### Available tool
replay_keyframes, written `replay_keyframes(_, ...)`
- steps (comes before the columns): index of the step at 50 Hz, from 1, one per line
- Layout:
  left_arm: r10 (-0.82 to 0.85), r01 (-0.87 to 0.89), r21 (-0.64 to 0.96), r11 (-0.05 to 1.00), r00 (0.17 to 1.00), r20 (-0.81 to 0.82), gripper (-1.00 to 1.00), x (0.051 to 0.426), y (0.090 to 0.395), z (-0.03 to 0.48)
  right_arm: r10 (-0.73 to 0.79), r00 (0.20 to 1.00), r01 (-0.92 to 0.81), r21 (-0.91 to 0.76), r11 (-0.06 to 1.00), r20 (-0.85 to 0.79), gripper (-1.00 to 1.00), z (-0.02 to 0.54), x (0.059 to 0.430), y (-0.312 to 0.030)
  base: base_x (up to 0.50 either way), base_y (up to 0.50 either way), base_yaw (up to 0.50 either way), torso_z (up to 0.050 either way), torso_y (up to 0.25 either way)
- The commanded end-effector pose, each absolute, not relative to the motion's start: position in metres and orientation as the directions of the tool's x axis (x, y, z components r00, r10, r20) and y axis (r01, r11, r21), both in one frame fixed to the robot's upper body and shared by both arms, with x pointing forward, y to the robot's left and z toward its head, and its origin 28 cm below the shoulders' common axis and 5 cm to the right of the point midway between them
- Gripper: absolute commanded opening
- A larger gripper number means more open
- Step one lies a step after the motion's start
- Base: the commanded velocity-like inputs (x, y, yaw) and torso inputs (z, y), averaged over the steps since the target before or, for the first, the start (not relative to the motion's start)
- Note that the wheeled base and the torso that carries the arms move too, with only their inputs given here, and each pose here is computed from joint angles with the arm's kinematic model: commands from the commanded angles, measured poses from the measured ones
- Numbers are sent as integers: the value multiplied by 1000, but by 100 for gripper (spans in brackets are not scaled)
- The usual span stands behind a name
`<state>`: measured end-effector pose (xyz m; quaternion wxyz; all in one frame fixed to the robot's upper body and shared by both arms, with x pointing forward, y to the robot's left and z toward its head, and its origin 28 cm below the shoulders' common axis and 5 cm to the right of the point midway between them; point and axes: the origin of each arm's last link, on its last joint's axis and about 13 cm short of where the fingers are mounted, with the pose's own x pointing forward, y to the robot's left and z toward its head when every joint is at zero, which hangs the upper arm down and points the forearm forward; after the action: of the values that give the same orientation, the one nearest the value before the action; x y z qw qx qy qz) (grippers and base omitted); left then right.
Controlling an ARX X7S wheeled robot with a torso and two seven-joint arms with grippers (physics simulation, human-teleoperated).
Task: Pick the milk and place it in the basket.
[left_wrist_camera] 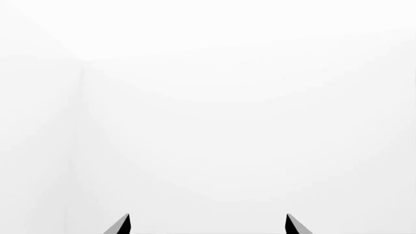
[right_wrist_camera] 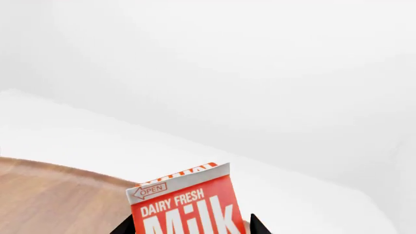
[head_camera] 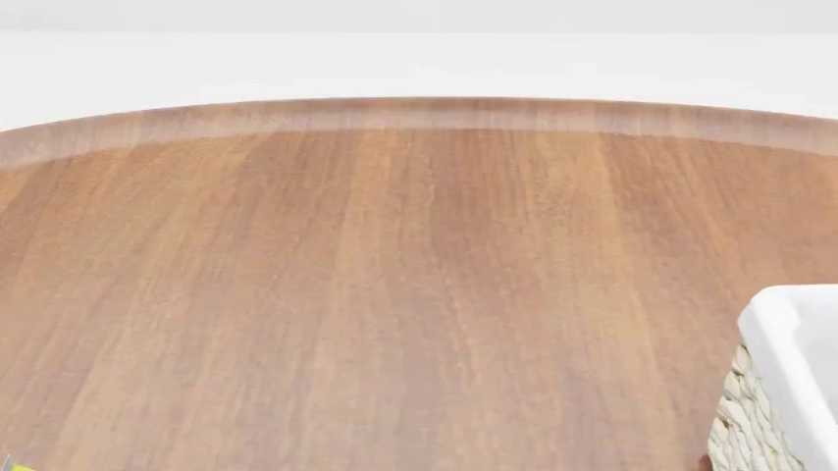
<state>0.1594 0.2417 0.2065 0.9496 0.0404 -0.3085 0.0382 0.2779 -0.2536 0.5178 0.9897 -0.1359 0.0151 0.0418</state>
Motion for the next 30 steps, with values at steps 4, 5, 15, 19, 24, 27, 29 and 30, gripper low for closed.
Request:
replay_keyframes(4, 88, -139, 32, 990, 771, 631, 100, 168, 246, 207, 2, 1000, 0, -245, 970, 7, -100, 523, 258, -271, 0, 0, 0, 0, 3)
replay_keyframes(5, 89, -139, 31, 990, 771, 630, 100, 168, 246, 208, 3, 1000, -1, -240, 971, 6, -100, 522, 258, -272, 0, 0, 0, 0, 0)
replay_keyframes(15, 87, -138, 33, 990, 772, 630, 100, 169, 245, 208, 8, 999, -16, -228, 974, -40, -100, 509, 262, -277, 0, 0, 0, 0, 1)
replay_keyframes(19, 87, -138, 32, 990, 771, 631, 100, 169, 245, 208, 9, 998, -22, -219, 975, -59, -100, 504, 266, -277, 0, 0, 0, 3, 3)
replay_keyframes(24, 89, -140, 33, 990, 772, 629, 100, 169, 246, 207, 23, 995, -44, -220, 974, -100, -100, 498, 275, -277, 0, 0, 0, 0, 0)
replay_keyframes(27, 90, -142, 32, 989, 772, 629, 100, 169, 246, 208, 34, 991, -64, -229, 971, -130, -100, 496, 281, -275, 0, 0, 0, 0, 3)
replay_keyframes(29, 88, -140, 33, 990, 772, 630, 100, 169, 246, 208, 44, 986, -82, -241, 967, -159, -100, 494, 285, -275, 0, 0, 0, 0, 0)
replay_keyframes(30, 88, -139, 33, 990, 772, 629, 100, 169, 246, 208, 41, 984, -83, -249, 965, -171, -100, 493, 286, -274, 0, 0, 0, 0, 0)
